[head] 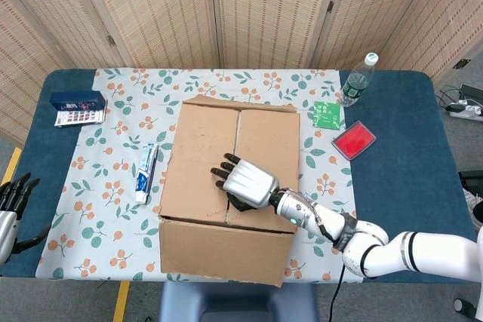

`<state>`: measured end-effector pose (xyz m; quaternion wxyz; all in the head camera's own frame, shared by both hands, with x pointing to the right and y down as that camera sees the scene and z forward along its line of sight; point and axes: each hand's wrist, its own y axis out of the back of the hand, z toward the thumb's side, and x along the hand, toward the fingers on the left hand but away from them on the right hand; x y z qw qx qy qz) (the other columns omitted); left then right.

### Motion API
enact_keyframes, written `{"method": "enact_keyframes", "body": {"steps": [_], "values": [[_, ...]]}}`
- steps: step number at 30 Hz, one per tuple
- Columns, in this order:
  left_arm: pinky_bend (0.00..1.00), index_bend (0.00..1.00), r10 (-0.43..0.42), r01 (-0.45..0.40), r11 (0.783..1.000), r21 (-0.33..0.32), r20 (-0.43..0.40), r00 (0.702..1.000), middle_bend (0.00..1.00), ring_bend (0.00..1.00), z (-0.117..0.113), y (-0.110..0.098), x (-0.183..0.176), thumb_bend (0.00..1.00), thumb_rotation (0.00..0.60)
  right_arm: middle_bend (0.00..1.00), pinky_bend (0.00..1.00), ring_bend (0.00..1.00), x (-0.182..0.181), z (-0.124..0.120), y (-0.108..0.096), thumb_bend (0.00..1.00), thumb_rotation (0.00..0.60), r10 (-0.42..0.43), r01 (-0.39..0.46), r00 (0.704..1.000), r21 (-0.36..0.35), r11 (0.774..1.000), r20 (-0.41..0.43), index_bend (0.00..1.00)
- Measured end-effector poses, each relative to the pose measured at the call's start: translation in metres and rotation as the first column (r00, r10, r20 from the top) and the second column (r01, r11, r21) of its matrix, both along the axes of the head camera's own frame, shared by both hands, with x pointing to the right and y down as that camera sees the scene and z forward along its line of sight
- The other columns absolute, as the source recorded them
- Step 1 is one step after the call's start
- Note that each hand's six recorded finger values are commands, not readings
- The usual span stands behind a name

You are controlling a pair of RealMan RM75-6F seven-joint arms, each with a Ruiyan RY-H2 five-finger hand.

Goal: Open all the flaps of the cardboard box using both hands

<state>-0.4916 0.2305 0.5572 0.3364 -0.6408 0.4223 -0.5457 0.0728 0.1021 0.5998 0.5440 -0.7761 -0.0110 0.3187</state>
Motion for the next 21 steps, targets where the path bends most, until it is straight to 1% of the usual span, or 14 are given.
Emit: {"method": "enact_keyframes", "body": {"steps": [7, 12, 21], "values": [[0.0, 0.0, -0.003, 0.003, 1.0, 0.01, -0.002, 1.0, 0.0, 0.0, -0.002, -0.001, 0.001, 0.36, 0.6, 0.16, 0.1, 0.19, 0.006, -0.001, -0.001, 0.8, 0.299, 0.011, -0.011, 1.0, -0.005, 1.0, -0.028, 0.36], [0.0, 0.0, 0.0, 0.0, 1.0, 0.006, 0.0, 1.0, 0.0, 0.0, -0.001, 0.0, 0.001, 0.36, 0.6, 0.16, 0.1, 0.19, 0.011, -0.011, -0.005, 0.8, 0.3, 0.029, -0.029, 0.999, 0.011, 1.0, -0.014, 0.36], [0.0, 0.0, 0.004, -0.004, 1.0, 0.007, 0.007, 1.0, 0.0, 0.0, 0.001, 0.0, 0.004, 0.36, 0.6, 0.16, 0.1, 0.19, 0.027, -0.029, -0.006, 0.8, 0.3, 0.048, -0.047, 0.999, 0.033, 0.998, -0.005, 0.36]]}}
